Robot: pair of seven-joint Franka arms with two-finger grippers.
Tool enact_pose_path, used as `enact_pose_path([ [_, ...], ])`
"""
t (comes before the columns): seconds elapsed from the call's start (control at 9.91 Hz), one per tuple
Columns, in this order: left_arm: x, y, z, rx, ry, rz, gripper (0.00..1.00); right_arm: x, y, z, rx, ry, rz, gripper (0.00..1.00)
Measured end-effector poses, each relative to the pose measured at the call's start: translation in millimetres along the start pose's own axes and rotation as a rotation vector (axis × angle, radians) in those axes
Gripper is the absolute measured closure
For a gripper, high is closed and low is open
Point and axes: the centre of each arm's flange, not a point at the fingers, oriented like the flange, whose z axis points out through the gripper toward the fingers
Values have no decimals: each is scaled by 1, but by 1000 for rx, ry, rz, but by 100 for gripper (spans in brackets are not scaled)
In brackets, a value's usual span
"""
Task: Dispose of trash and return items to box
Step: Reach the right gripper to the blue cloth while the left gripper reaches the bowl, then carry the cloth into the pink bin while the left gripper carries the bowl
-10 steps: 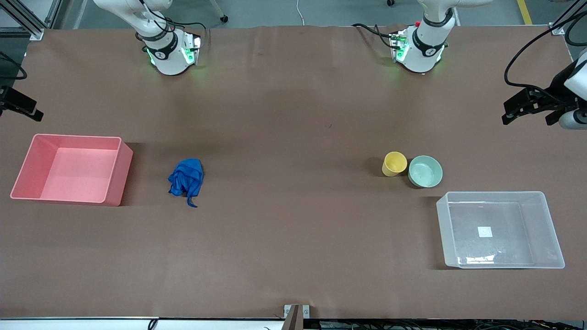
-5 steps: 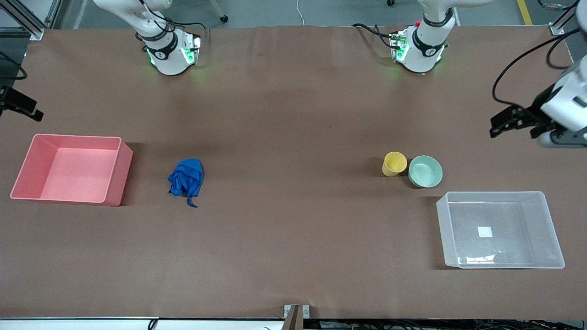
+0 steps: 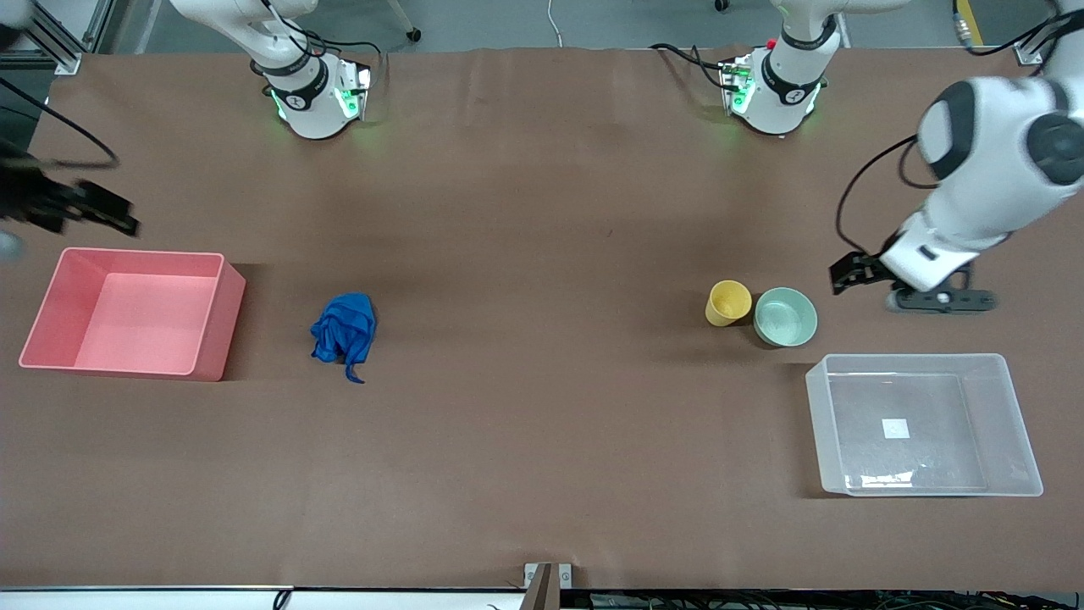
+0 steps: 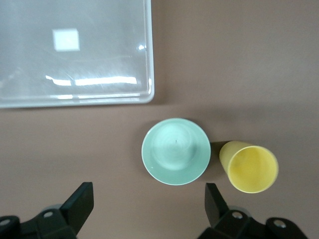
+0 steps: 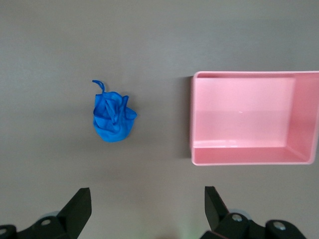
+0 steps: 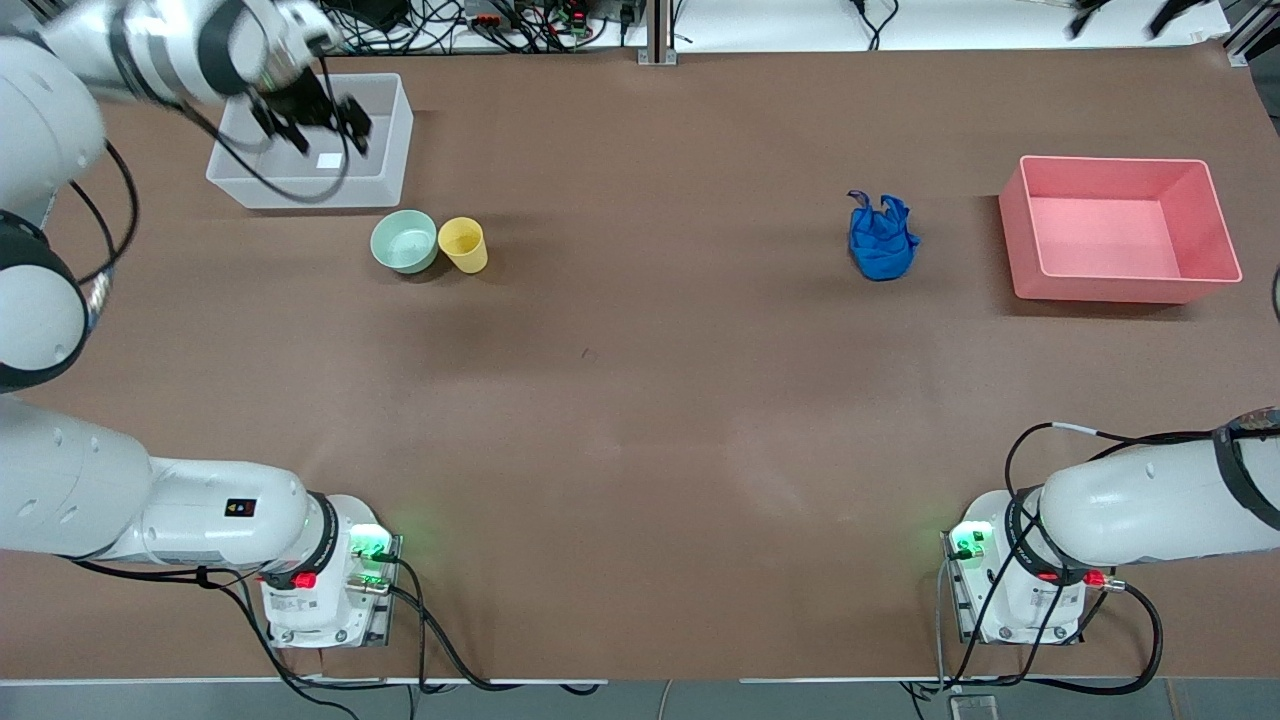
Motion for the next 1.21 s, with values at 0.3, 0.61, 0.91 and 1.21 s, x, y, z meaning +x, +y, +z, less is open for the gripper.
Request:
enact_pose_path([
  [0.3, -43, -1, 103, -3, 29, -1, 1, 36, -87, 154, -37, -49, -60, 0],
  [0.61, -43, -4, 154, -4, 7, -7, 1, 41, -117, 275, -40, 29, -63, 0],
  [0.91, -36, -8, 183, -4, 10, -16, 11, 39, -124, 341, -36, 90, -58, 0],
  [1.21, -34, -16, 187, -1, 7, -25, 44, 26, -118, 380, -37, 116, -63, 7],
])
